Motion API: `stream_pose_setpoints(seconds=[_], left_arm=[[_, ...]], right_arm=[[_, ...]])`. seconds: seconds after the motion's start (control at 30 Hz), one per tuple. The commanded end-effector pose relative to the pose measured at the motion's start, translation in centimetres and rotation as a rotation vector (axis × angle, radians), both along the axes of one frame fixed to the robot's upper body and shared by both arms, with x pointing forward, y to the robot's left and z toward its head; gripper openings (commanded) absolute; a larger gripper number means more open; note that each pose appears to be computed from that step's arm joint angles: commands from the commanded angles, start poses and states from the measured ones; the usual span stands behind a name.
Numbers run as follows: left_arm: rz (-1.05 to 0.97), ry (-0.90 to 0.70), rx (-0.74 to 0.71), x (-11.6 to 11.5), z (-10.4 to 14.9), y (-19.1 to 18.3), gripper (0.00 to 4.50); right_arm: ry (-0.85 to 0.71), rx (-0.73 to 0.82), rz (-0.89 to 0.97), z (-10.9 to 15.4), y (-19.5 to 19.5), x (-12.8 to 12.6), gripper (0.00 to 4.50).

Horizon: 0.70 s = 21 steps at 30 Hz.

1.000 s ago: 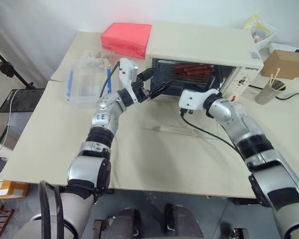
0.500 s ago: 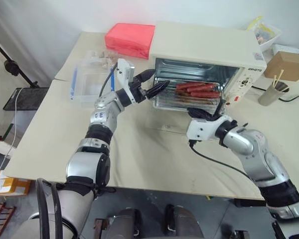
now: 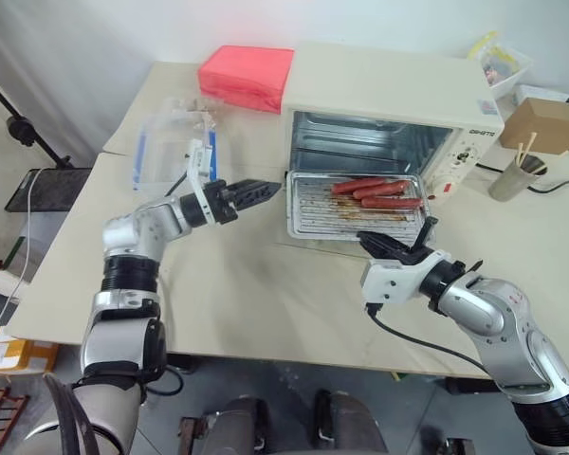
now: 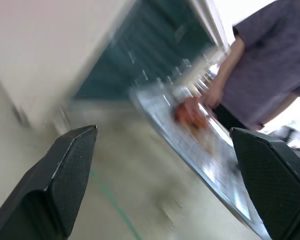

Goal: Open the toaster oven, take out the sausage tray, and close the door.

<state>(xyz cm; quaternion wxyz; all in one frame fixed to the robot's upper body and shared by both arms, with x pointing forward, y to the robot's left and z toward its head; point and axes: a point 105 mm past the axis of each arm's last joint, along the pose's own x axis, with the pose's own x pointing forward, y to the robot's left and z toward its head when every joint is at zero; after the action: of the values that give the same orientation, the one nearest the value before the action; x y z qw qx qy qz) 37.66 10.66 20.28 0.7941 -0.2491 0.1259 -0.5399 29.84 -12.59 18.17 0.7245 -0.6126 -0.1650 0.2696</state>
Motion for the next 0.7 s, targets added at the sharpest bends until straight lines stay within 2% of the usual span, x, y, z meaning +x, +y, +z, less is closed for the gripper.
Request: stream_pose_setpoints(seconds=[0.03,0.2,0.3,0.7], left_arm=[[-0.071,0.046,-0.037,-1.7,1.2,-0.6,4.50],[-0.115,0.214,-0.136,-2.8,1.3,-1.9,4.50],[-0.106,0.256,-0.152,-2.9,0.9,-2.7,3.89],[-0.087,0.366,-0.186,-3.4,-0.2,-3.0,0.18]], right_arm=[[-0.043,0.020,0.062,1.3,1.1,-0.5,0.01],[-0.010,-0.031,0.159,0.8,2.7,0.1,0.01],[0.010,-0.043,0.190,0.6,3.0,0.1,0.00],[0.036,-0.035,0.193,0.5,2.7,0.0,0.00]])
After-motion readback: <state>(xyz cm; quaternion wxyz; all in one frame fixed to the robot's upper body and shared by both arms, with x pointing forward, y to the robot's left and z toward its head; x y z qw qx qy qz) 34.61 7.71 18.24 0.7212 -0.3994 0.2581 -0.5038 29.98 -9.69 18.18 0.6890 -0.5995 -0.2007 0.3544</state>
